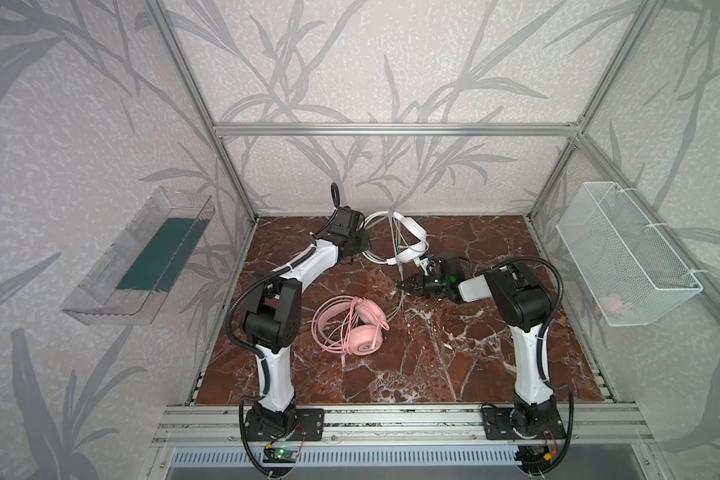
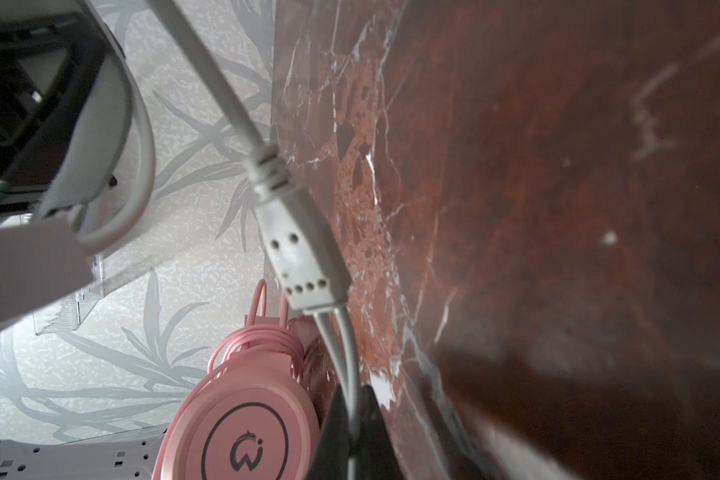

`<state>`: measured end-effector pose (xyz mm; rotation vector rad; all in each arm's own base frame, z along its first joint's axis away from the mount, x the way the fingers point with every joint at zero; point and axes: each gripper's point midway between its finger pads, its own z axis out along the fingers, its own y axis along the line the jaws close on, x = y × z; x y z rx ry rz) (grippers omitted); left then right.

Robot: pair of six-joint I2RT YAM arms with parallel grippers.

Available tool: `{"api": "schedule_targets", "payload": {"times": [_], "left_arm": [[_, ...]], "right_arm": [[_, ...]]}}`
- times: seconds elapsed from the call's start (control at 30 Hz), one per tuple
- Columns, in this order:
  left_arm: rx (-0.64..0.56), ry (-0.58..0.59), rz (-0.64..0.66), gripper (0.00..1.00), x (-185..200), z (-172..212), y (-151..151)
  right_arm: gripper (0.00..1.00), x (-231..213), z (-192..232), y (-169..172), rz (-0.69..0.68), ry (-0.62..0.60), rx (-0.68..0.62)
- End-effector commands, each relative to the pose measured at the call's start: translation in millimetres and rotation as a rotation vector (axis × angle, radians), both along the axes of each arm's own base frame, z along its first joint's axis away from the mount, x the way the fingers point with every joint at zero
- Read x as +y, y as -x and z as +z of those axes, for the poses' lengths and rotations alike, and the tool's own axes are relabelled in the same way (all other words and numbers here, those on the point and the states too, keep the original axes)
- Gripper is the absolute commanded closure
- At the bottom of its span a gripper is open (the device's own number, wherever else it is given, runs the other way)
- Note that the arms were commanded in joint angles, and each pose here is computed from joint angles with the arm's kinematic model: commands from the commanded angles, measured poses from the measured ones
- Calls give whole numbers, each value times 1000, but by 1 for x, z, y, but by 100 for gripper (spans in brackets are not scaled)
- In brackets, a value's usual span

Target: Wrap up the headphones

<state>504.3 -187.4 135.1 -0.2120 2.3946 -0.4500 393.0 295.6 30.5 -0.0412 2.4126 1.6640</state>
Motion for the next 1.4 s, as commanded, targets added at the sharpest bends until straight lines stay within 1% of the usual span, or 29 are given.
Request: {"api": "schedule_targets", "payload": {"times": [0.0, 0.23, 0.43, 0.57, 0.77, 0.93, 1.0, 1.07, 1.17, 1.27, 1.37], "left_arm": [[-57, 54, 50, 100, -9, 15, -7], [-20, 52, 92, 100, -18, -5, -4], [17, 71, 94, 100, -32, -19, -1], [21, 56, 106, 100, -34, -22, -1], [51, 52, 107, 100, -47, -38, 4], [89, 29, 112, 100, -57, -54, 10], [106, 40, 105, 100, -61, -58, 10], [123, 59, 95, 100, -67, -62, 10], [135, 55, 93, 100, -71, -64, 11], [139, 37, 101, 100, -70, -64, 12], [163, 11, 114, 100, -67, -70, 12]], "right_arm": [[100, -14, -17, 23, -2, 63, 102], [100, -44, -3, 41, -33, 96, 167], [100, -70, 0, 51, -51, 121, 227], [100, -88, 7, 47, -89, 61, 272], [100, -91, 3, 55, -84, 48, 347], [100, -95, -3, 68, -96, 80, 389], [100, -95, -5, 74, -92, 88, 405], [100, -98, -13, 80, -92, 127, 438], [100, -102, -18, 81, -111, 168, 427], [99, -100, -14, 78, -142, 163, 392], [96, -93, -8, 81, -121, 169, 355]]}}
